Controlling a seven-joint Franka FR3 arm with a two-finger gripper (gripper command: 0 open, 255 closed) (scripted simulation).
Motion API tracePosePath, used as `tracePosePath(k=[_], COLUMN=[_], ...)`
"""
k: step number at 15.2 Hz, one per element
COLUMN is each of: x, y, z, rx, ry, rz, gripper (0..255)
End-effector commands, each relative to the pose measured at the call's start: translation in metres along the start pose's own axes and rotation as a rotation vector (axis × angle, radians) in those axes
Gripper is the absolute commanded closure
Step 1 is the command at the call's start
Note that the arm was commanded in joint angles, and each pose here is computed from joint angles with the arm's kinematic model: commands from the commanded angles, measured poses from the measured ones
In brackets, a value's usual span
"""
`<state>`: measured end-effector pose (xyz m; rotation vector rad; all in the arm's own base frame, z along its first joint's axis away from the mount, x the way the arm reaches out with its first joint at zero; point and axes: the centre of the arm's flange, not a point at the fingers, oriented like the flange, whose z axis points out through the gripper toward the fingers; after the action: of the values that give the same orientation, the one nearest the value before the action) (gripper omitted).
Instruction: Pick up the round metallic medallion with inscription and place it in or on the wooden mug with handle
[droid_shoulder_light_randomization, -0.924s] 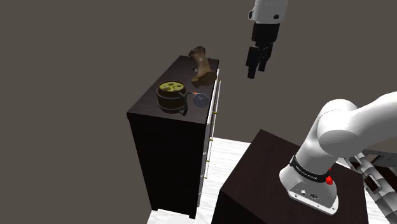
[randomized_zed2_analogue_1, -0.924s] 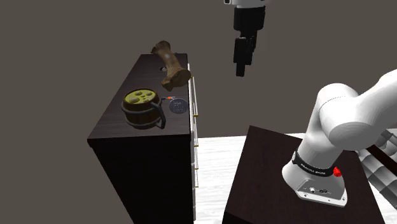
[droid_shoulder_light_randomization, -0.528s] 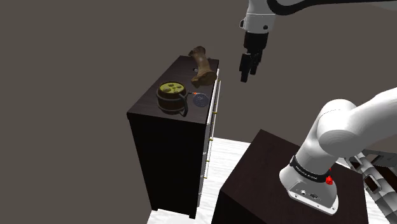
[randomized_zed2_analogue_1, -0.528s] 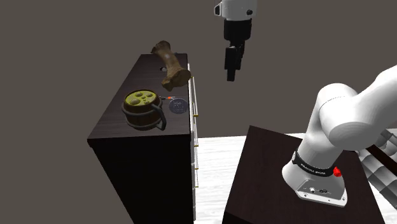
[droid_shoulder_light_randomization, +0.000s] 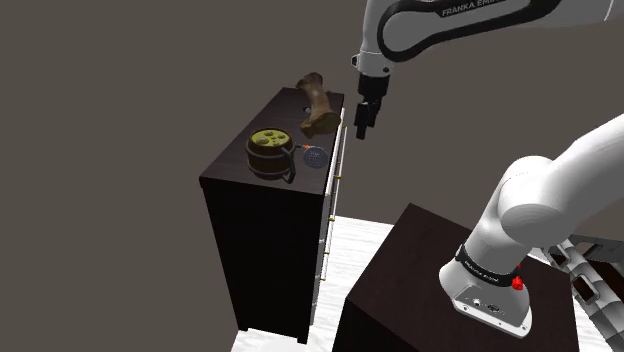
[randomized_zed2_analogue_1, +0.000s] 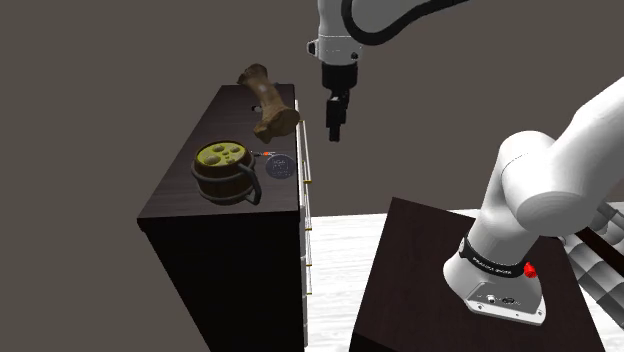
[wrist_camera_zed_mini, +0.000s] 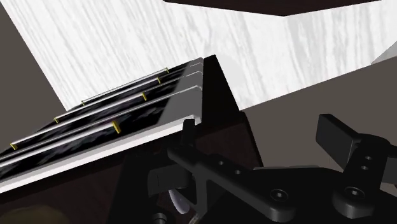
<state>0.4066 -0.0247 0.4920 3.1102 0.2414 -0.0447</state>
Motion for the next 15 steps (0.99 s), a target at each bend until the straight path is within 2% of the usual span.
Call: tracePosePath(k=[1,15], x=[0.015,0.146], y=[0.012,0.073], z=[0.015,0.119], rx=[-0.004,-0.028], ry=[0.009,0.059], rz=[-0.035,-0.264], gripper=[0,0])
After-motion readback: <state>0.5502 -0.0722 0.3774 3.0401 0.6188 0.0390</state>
